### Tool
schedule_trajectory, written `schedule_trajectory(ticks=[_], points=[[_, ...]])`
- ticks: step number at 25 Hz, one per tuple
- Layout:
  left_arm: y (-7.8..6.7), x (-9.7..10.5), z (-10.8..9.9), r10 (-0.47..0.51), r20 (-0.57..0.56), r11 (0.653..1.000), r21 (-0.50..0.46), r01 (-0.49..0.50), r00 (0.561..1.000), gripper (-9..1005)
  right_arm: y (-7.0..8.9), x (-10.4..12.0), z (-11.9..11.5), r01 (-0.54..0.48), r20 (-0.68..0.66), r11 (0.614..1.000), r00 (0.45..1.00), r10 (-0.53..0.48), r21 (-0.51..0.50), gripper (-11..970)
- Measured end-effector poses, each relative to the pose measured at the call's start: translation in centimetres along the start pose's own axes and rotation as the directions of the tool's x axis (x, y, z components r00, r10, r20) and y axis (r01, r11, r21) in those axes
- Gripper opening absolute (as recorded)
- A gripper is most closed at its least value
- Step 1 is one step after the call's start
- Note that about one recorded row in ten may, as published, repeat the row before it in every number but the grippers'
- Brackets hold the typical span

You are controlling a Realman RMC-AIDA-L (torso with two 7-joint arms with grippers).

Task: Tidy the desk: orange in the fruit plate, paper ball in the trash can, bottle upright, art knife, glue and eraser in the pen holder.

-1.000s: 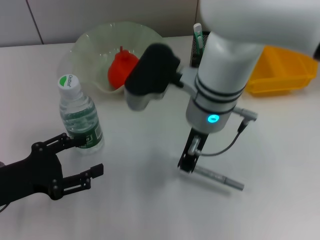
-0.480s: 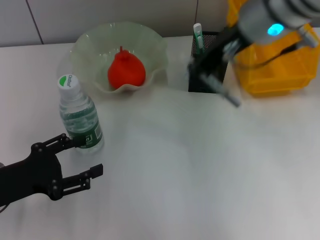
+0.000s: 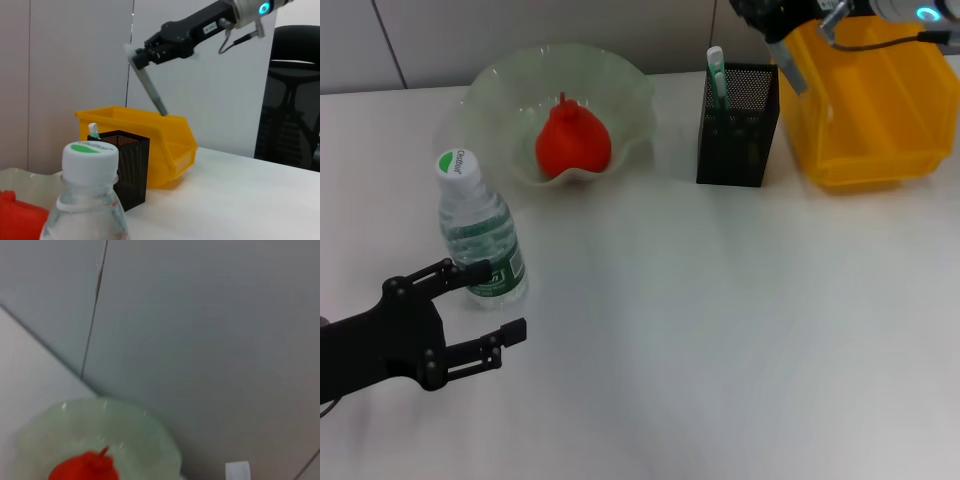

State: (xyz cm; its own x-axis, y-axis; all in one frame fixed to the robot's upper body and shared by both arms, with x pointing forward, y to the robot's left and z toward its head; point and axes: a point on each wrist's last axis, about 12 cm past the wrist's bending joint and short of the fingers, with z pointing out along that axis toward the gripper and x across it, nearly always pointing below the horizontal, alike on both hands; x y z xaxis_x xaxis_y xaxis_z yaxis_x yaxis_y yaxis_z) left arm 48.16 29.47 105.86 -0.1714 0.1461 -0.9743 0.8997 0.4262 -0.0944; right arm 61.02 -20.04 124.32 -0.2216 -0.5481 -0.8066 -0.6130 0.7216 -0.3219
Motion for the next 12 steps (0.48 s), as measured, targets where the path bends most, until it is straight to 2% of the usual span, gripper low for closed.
schedule_trajectory(ticks=[5,12], points=[[0.1,0.0,0.0,-0.011,0.000,1.000,-0.006,0.011,1.000,815,-0.4,1.4,1.4,0.018,0.094,0.999,0.995,-0.021,0.034,150],[0.1,-0.1,0.1,-0.023,0.013,1.000,-0.009,0.023,1.000,815,-0.2,3.2,3.6,-0.010,0.131,1.000,0.991,0.009,0.011,171]])
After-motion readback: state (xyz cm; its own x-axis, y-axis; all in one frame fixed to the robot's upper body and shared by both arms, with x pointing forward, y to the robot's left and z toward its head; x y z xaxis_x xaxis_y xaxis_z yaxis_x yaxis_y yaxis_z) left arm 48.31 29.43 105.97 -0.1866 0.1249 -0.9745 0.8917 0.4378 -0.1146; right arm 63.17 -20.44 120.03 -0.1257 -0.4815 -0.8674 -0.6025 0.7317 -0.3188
